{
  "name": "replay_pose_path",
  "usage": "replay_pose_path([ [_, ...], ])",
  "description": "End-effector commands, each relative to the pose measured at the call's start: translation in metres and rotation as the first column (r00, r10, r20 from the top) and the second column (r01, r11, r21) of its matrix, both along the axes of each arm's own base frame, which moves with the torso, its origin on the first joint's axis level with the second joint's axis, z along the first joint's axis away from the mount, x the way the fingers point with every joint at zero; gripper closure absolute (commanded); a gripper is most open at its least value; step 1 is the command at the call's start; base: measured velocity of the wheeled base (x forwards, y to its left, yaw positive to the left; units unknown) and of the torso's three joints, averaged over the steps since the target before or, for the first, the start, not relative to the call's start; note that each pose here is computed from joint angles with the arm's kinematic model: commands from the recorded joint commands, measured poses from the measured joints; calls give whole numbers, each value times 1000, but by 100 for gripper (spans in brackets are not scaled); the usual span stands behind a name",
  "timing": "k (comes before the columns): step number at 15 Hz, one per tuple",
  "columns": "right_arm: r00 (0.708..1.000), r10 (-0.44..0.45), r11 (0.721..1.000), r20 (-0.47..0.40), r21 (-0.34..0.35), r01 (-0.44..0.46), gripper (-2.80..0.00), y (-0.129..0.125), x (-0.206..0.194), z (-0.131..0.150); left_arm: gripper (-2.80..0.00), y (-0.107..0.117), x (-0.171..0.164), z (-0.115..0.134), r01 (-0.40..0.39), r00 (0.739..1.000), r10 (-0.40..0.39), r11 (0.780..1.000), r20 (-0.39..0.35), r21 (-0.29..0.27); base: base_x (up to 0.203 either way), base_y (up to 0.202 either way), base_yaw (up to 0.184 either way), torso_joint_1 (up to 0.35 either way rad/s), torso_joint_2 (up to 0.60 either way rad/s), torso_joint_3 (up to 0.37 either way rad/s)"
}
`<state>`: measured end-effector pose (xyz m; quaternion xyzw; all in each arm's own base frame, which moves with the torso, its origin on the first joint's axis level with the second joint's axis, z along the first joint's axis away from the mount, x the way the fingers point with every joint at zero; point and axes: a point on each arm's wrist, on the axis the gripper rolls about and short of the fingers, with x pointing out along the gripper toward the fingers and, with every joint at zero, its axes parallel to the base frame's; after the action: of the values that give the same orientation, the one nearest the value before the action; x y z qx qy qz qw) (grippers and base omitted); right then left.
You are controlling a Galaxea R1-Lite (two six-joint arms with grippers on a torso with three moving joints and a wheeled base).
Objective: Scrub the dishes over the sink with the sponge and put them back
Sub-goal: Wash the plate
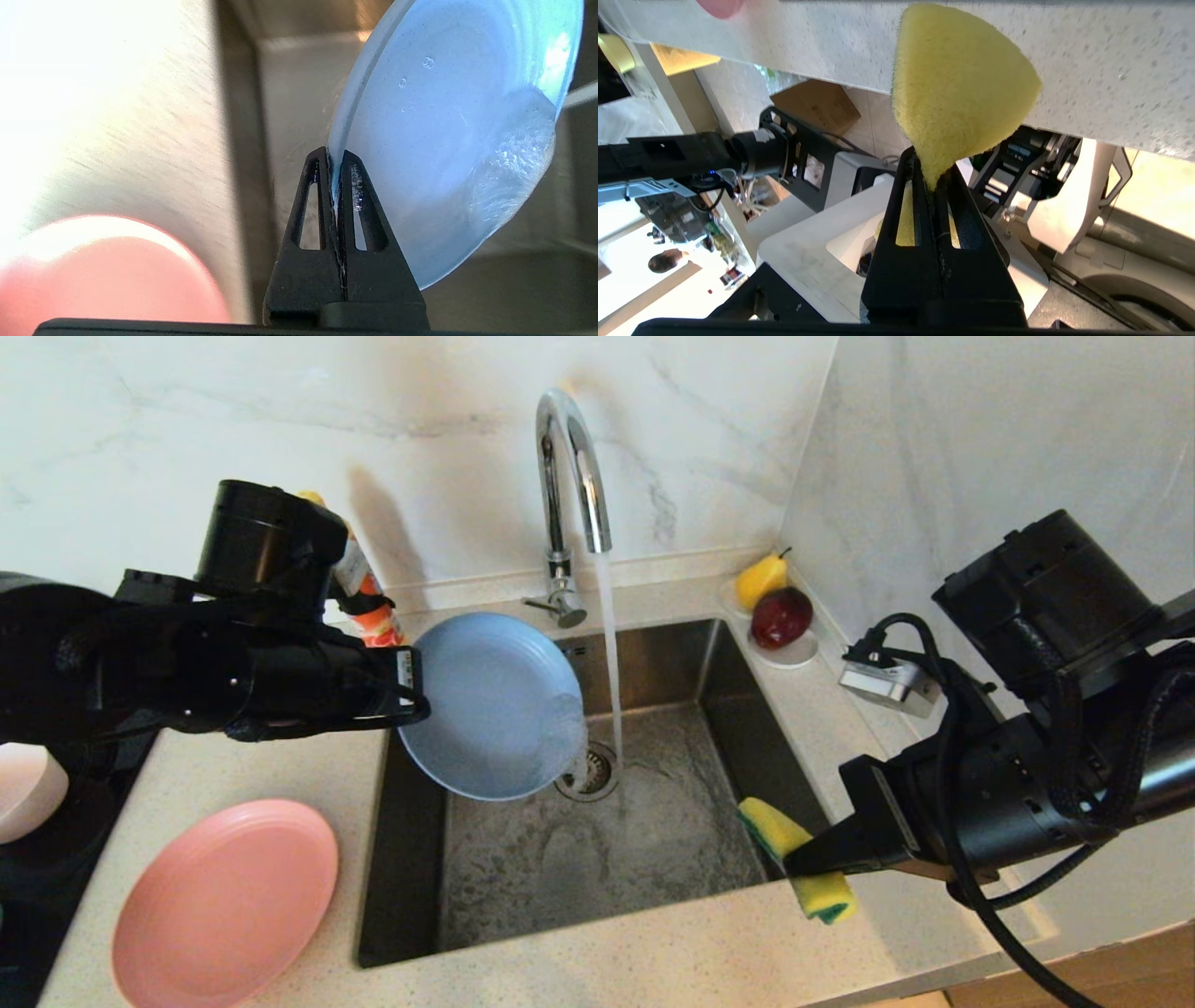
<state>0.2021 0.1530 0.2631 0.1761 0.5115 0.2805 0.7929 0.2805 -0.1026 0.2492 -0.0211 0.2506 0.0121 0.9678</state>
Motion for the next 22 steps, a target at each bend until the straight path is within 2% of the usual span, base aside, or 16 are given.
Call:
replay_pose_path([
  [1, 1000, 7, 1000, -19, -9, -8, 0, 3, 0, -4, 0, 8, -12, -1, -10, 995, 4, 998, 103, 55, 0, 0, 0, 0, 0, 0],
  [3, 1000, 15, 1000, -18, -9, -15, 0, 5, -1, -4, 0, 11, -16, -5, -14, 982, -5, 995, 188, 97, 0, 0, 0, 0, 0, 0],
  [5, 1000, 14, 1000, -23, -12, -15, 0, 5, 0, -6, 0, 13, -20, -8, -13, 970, -17, 993, 243, 121, 0, 0, 0, 0, 0, 0],
  [9, 999, 16, 1000, -28, -15, -17, 0, 7, 1, -7, 0, 16, -28, -16, -11, 966, -21, 993, 259, 121, 0, 0, 0, 0, 0, 0],
  [12, 1000, 27, 1000, -13, -1, -27, 0, 9, 1, -5, 0, 18, -36, -16, 4, 966, -27, 996, 256, 91, 0, 0, 0, 0, 0, 0],
  [15, 998, 58, 998, 35, 36, -59, 0, 16, -3, 4, 0, 17, -38, -20, 31, 972, -37, 999, 230, 29, 0, 0, 0, 0, 0, 0],
  [19, 993, 103, 993, 57, 54, -106, 0, 24, -12, 11, 0, 20, -50, -9, 79, 975, -72, 997, 211, -21, 0, 0, 0, 0, 0, 0],
  [21, 989, 129, 989, 67, 63, -133, 0, 29, -17, 16, 0, 22, -59, -6, 118, 982, -108, 992, 152, -55, 0, 0, 0, 0, 0, 0],
  [22, 987, 141, 987, 70, 71, -146, 0, 31, -18, 18, 0, 22, -63, -7, 148, 984, -137, 984, 111, -95, 0, 0, 0, 0, 0, 0],
])
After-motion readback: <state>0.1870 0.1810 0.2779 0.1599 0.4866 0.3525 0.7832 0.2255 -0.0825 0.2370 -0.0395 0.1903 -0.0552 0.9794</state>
